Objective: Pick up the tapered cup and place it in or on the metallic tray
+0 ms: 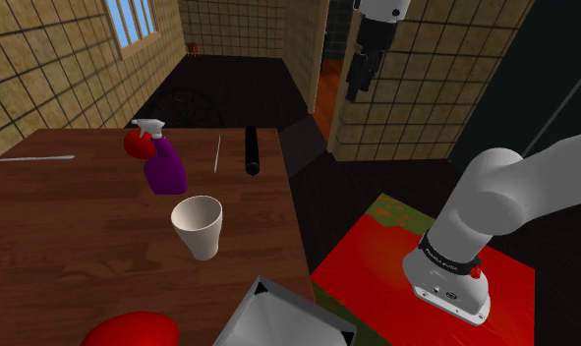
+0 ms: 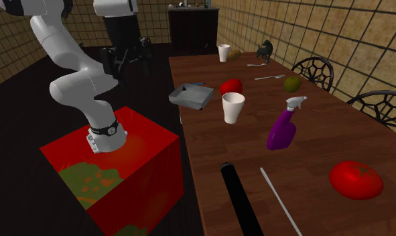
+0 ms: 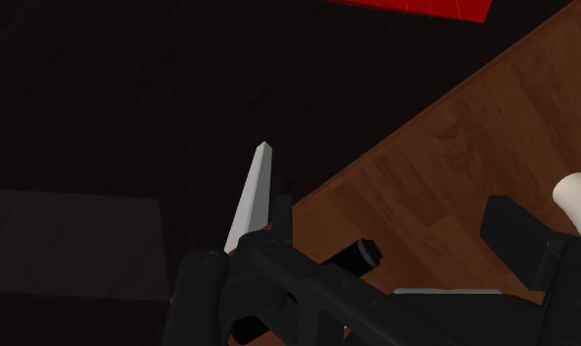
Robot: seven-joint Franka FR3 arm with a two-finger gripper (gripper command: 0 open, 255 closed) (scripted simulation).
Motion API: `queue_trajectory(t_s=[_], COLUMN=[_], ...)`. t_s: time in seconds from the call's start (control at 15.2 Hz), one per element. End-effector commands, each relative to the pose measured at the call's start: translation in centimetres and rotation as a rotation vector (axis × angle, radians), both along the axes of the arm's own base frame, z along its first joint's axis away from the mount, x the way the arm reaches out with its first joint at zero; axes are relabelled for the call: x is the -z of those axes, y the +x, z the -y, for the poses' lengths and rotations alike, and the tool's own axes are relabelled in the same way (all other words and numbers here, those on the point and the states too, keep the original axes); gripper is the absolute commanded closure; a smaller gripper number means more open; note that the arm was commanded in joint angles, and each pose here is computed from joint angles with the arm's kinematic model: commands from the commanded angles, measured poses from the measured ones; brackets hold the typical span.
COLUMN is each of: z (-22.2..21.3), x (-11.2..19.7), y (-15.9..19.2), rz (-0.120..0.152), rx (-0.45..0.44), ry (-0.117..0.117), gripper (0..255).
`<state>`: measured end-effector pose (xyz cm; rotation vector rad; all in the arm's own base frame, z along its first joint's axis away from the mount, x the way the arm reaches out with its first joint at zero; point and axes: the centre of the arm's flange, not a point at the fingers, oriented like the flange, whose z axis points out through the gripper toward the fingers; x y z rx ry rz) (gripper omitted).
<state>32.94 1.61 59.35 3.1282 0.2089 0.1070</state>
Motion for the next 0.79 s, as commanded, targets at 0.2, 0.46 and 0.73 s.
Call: queue_trajectory(t_s=[0.2, 0.46, 0.73], z=[-3.1, -7.2, -11.4], x=[1.9, 4.4, 6.8], y=[1.3, 3.0, 4.6], rz=[-0.004, -0.009, -0.013], rx=[-0.003, -0.006, -0.009], ry=[0.011, 0.027, 0.042], gripper=[0, 0, 0])
